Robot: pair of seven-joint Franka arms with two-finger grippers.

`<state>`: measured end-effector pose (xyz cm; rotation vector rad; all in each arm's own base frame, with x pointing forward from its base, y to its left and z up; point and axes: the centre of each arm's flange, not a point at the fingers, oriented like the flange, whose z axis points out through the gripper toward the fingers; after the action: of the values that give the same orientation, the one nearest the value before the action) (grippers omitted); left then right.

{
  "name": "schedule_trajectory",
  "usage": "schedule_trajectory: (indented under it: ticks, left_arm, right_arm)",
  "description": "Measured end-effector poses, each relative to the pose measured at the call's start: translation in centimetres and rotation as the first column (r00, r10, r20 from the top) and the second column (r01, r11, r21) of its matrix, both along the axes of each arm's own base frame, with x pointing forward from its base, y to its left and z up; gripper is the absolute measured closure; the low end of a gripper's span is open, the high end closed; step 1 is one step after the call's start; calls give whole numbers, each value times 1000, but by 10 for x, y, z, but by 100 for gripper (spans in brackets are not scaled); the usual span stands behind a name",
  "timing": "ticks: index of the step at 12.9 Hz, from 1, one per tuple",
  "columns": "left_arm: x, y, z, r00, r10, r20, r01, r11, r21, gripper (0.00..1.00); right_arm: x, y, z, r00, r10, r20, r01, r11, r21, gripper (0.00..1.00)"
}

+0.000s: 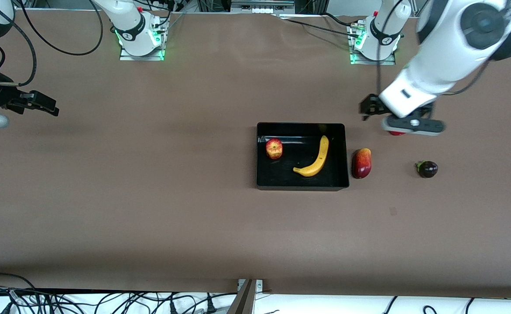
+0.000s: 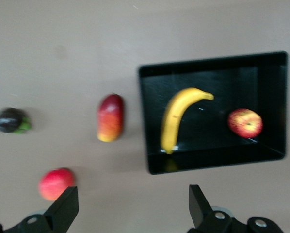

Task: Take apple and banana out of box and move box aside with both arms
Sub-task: 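Reach the left gripper into the black tray over the apple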

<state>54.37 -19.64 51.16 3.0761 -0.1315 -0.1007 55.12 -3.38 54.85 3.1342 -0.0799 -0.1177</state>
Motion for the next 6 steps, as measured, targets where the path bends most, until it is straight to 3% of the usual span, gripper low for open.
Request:
schedule_trajectory:
  ticks: [3,6]
  left_arm:
    - [3,-33,-37,1000,0,-28,-1,999,-39,0]
    - [10,-71,-69,999,-31,17,32,997,-74,0]
  right_arm:
    - [0,0,0,1000,0,0,0,1000,0,0]
    - [0,0,0,1000,0,0,0,1000,0,0]
